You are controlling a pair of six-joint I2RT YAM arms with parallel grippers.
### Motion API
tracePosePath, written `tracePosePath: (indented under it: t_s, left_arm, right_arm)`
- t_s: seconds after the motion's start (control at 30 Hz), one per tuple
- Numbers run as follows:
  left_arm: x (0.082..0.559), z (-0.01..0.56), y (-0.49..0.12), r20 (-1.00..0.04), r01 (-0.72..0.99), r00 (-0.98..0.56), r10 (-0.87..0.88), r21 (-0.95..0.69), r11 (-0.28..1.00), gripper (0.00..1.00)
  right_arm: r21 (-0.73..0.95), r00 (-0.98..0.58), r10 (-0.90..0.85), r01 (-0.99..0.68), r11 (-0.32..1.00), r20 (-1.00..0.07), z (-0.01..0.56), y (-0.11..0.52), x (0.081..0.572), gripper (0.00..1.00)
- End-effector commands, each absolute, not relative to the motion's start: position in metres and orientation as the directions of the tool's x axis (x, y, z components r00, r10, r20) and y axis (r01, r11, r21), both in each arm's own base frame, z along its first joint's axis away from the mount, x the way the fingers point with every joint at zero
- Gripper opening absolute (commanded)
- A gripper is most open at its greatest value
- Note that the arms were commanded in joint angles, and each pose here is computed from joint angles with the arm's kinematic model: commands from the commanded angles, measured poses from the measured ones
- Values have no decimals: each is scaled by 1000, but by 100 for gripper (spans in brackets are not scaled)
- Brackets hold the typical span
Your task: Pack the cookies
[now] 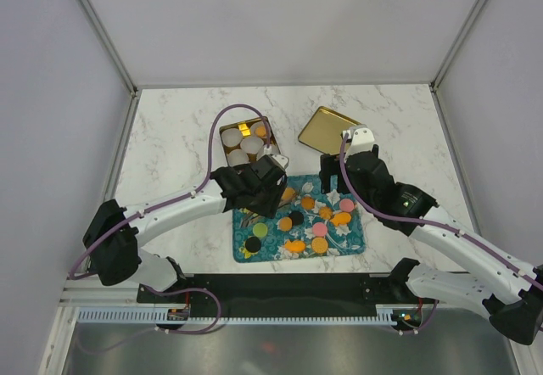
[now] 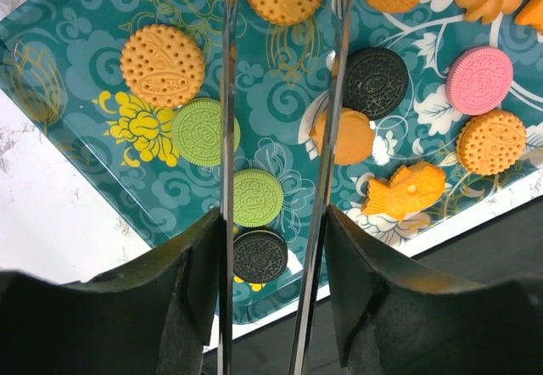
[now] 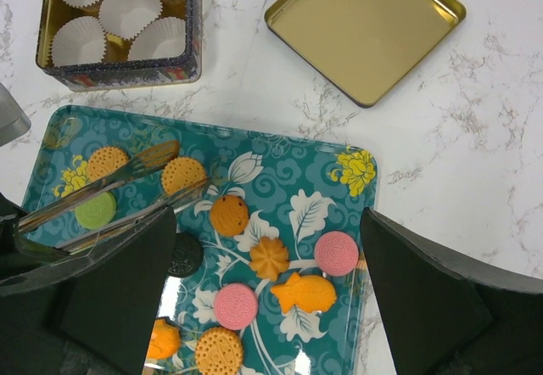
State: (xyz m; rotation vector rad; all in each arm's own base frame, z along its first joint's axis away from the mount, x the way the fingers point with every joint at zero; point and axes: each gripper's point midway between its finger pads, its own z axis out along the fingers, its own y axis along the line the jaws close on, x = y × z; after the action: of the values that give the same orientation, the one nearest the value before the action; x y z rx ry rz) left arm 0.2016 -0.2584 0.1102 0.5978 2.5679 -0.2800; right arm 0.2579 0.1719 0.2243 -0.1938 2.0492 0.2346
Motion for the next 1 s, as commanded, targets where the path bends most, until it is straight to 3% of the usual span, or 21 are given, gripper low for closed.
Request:
tracePosePath:
  t_s: [0.0, 0.3, 0.73, 0.97]
  left_arm:
    - [208, 113, -263, -531, 453, -774, 346, -82, 888, 55]
    - [214, 136, -259, -578, 454, -742, 340, -61, 889, 46]
    - [228, 196, -267, -673, 467, -684, 280, -110, 878, 47]
    - [270, 222, -242, -708, 371, -684, 173, -134, 919, 47]
  right_arm:
    - [100, -448, -19, -239, 966, -894, 234, 173, 260, 98]
    - [108, -443, -12, -246, 963, -897, 237, 174, 258, 98]
    - [120, -437, 3, -241, 963, -899, 241, 171, 256, 98]
    - [119, -437, 0, -243, 963, -899, 242, 171, 257, 98]
